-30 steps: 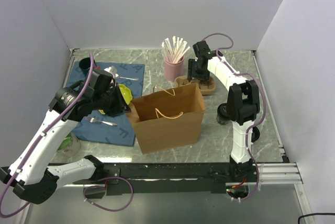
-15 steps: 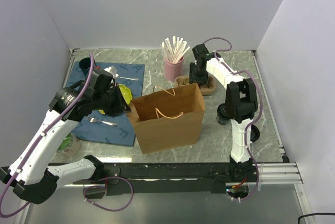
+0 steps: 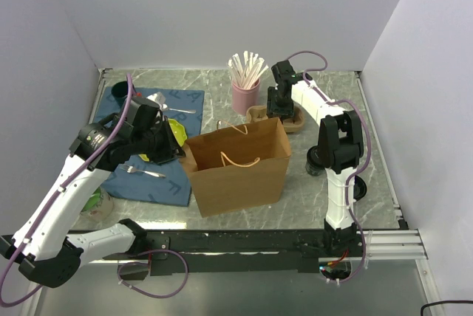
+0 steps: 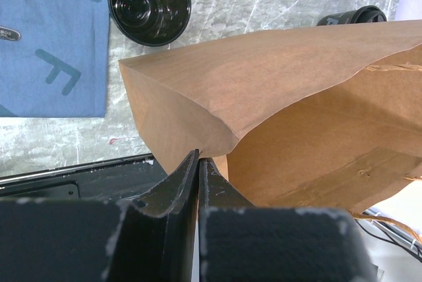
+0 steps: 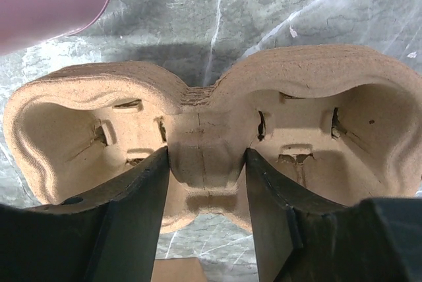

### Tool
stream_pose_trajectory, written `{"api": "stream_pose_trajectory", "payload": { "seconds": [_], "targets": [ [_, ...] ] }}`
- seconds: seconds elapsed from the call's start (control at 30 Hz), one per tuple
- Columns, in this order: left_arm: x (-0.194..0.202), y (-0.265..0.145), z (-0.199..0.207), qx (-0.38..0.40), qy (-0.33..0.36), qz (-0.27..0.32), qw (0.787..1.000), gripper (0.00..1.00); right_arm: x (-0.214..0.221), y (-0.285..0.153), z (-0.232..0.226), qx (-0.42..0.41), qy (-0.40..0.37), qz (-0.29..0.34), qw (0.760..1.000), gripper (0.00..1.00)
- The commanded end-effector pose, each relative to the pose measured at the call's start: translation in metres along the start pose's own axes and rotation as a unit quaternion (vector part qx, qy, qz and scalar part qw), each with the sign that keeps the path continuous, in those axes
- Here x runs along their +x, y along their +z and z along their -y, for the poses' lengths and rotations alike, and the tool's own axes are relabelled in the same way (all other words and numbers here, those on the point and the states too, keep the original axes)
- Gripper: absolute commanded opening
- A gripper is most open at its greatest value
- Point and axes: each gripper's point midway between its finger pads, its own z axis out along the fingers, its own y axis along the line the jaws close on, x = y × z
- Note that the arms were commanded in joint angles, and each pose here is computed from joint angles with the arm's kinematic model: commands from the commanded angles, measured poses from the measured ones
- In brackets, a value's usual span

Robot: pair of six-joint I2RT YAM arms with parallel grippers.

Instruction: Pack the takeout coffee

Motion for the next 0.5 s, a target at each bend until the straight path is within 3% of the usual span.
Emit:
{"api": "stream_pose_trajectory", "payload": {
  "seconds": [0.0, 0.27, 0.37, 0.47],
  "targets": [
    [-0.0025, -0.001, 0.0036, 0.008, 0.001, 0.005, 1.0, 0.09, -0.0269, -0.0178, -0.0016, -0.002, 0.0, 0.041, 0.999, 0.48],
    [-0.0039, 0.0, 0.0057, 0.011, -0.003, 0.006, 1.0, 0.09, -0.0297, -0.0217, -0.001, -0.002, -0.003, 0.046, 0.999, 0.53],
    [-0.0056, 0.0005, 0.0079, 0.013, -0.003, 0.007, 1.0, 0.09, -0.0291, -0.0204, 0.0003, -0.001, -0.007, 0.044, 0.999, 0.47],
    [-0.0062, 0.0014, 0.0089, 0.015, -0.004, 0.008, 1.0, 0.09, -0.0276, -0.0201, 0.0035, 0.003, -0.008, 0.041, 0.999, 0.52]
  ]
}}
